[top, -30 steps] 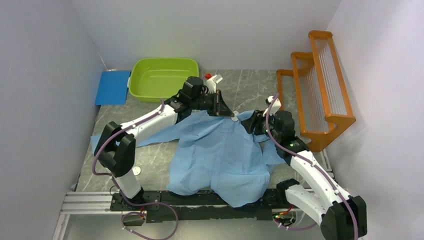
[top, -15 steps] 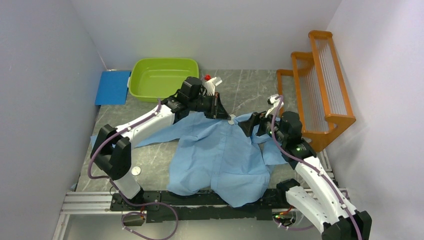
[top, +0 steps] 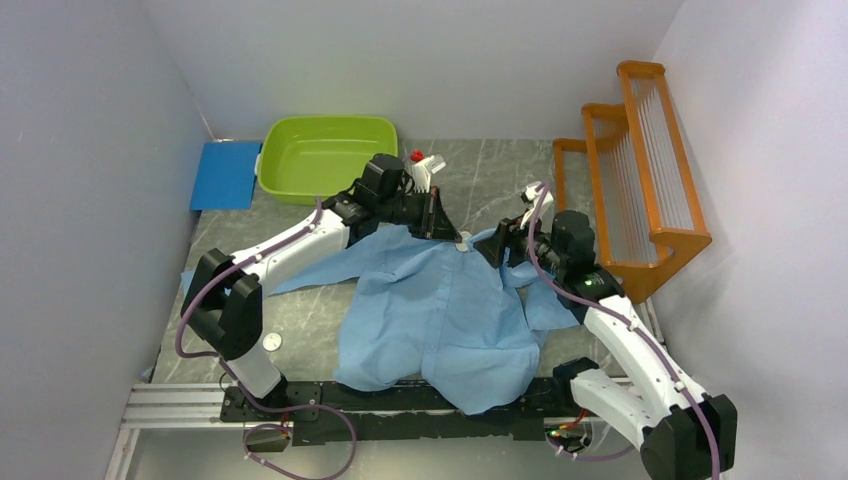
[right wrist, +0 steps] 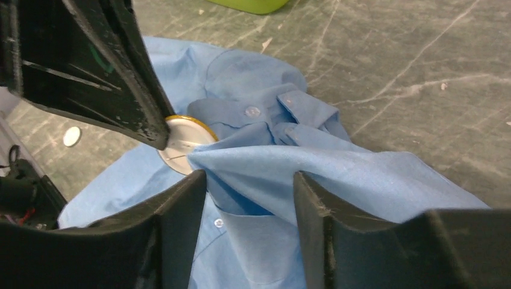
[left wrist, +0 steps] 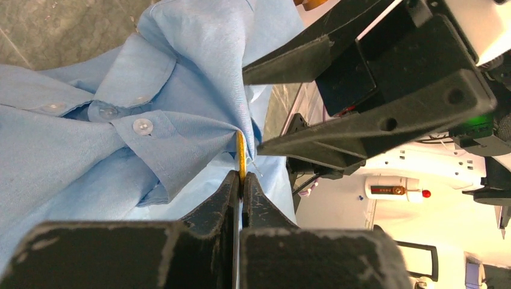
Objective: Pin the brooch onto the clothing
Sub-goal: Pin the brooch to the clothes.
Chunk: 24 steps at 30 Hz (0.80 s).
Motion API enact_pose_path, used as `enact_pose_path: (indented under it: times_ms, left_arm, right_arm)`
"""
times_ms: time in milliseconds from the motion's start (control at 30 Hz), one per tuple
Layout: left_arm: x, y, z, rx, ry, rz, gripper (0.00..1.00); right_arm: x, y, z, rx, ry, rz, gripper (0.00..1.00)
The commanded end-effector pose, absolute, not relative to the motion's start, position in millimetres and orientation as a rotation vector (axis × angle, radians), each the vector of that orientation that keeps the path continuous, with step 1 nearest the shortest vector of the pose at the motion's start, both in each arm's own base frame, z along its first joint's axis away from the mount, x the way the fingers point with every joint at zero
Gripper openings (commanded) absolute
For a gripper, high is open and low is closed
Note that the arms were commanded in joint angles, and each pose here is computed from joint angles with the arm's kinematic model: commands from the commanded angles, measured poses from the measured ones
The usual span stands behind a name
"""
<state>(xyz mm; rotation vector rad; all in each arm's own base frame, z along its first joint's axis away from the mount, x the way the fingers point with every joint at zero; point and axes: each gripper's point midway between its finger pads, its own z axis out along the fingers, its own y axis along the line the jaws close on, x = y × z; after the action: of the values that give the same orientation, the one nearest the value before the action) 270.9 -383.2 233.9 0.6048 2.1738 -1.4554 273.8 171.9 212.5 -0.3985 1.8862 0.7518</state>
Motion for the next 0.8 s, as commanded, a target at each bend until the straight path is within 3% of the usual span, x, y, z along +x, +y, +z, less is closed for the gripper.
enact_pose_path:
  times_ms: [0,133,267,333,433,533,633,767]
  left_arm:
    - [266,-383,275,0.678,2.033,-1.497,0.02]
    - [265,-383,276,0.690,2.029,-1.495,0.03]
    - [266,-383,275,0.693,2.032,-1.488,0.03]
    - [267,-382,272,0.699,2.044,-1.471,0.03]
    - [266,-381,270,0.732,2.049,-1.456,0.03]
    - [263,-379,268,0.780,2.030,-1.443,0.03]
    - [260,-378,268,0.836,1.993,-1.433,0.03]
    - [251,-376,267,0.943,1.947,-1.405,0.03]
  right_arm:
    - [291,164,233,-0.362,1.845,0.673,0.52]
    - [296,151,228,-0.313,1.877,0.586,0.41]
    - [298,139,230,-0.263,1.877,0.521,0.37]
    - [295,141,237,-0.284,1.850,0.533,0.40]
    - [286,157,255,-0.363,1.776,0.634,0.63]
    - [278,171,273,-0.421,1.706,0.728,0.76]
    - [273,186,284,-0.487,1.667,0.821,0.75]
    - [264,206,290,-0.628,1.646,0.943,0.63]
